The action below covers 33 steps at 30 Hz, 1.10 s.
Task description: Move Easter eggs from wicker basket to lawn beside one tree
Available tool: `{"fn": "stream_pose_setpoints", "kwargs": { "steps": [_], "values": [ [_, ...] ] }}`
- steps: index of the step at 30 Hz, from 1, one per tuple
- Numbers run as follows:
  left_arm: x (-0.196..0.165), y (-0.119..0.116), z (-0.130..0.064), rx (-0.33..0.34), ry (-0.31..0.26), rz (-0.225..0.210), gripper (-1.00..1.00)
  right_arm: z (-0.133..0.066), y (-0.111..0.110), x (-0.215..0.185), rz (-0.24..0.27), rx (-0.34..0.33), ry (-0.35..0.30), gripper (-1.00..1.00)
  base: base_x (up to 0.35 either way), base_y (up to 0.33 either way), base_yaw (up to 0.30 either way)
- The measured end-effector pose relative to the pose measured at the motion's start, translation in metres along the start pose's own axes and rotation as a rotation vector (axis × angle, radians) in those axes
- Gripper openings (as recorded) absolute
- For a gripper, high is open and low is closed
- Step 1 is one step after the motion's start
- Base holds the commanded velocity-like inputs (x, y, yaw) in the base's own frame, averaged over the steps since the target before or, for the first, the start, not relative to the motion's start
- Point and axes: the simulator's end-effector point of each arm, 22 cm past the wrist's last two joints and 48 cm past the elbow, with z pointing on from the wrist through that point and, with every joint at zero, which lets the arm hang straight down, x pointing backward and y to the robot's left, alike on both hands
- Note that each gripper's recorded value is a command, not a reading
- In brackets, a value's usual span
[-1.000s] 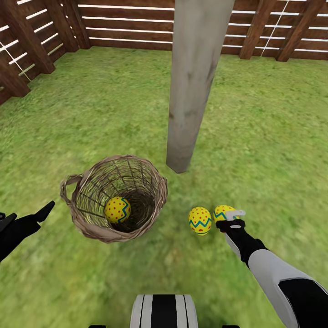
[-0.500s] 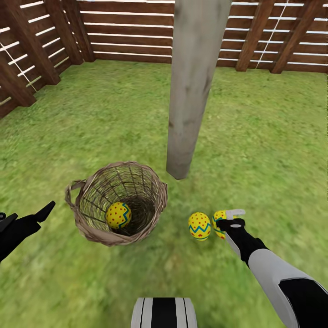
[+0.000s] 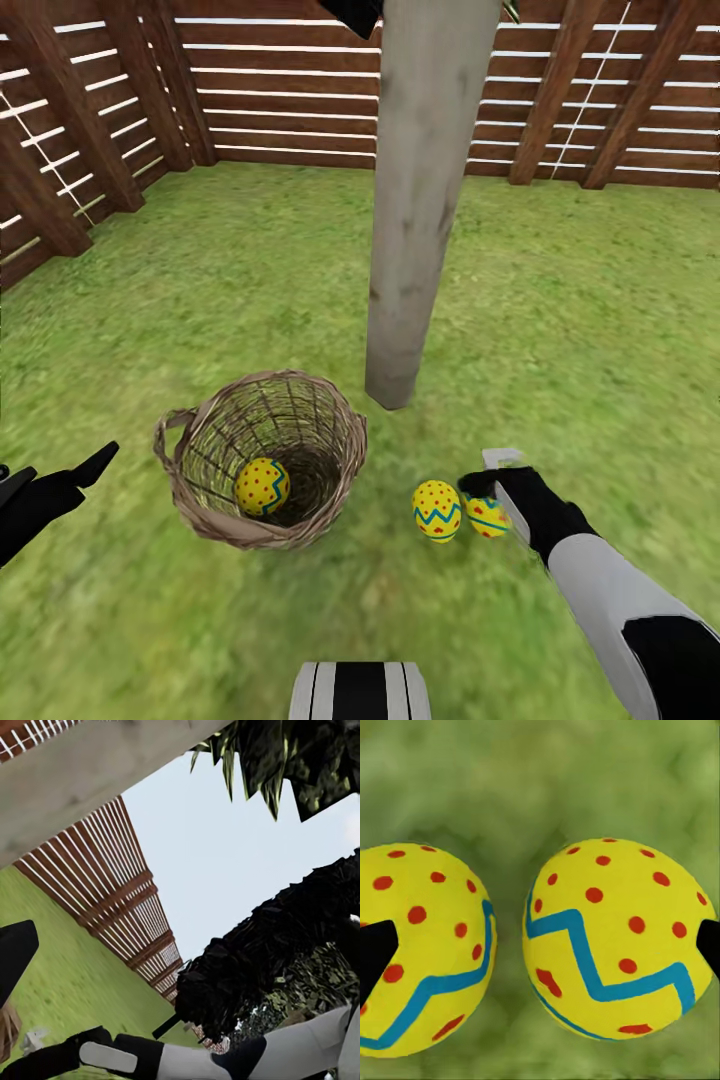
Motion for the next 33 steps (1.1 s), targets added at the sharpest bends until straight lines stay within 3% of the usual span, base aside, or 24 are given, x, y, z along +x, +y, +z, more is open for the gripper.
{"fn": "stream_pose_setpoints", "kwargs": {
  "steps": [2, 4, 6, 11, 20, 28, 33],
  "values": [
    [-0.002, -0.004, 0.001, 0.004, 0.003, 0.007, 1.0, -0.015, 0.011, -0.009, 0.019, -0.135, 0.028, 1.0, 0.0, 0.0, 0.0],
    [-0.004, -0.008, 0.002, 0.008, 0.004, 0.014, 1.0, -0.041, 0.0, -0.04, 0.062, -0.248, -0.026, 1.0, 0.0, 0.0, 0.0],
    [0.002, -0.004, 0.001, 0.008, -0.004, -0.001, 1.0, -0.043, -0.006, -0.041, 0.072, -0.251, -0.026, 1.0, 0.0, 0.0, 0.0],
    [0.005, 0.004, -0.004, -0.002, -0.027, -0.031, 1.0, -0.038, 0.007, -0.042, 0.066, -0.256, -0.033, 1.0, -0.009, 0.0, 0.0],
    [0.005, 0.005, -0.005, -0.002, -0.033, -0.036, 1.0, -0.036, -0.003, -0.043, 0.067, -0.21, -0.036, 1.0, 0.0, 0.0, 0.0],
    [0.0, -0.003, 0.0, -0.01, -0.015, -0.031, 1.0, -0.053, -0.004, -0.058, 0.065, -0.21, -0.069, 1.0, -0.018, 0.0, 0.0],
    [-0.001, -0.007, 0.006, -0.013, -0.002, -0.022, 1.0, -0.065, -0.005, -0.069, 0.064, -0.212, -0.092, 1.0, -0.285, 0.0, 0.0]
  ]
}}
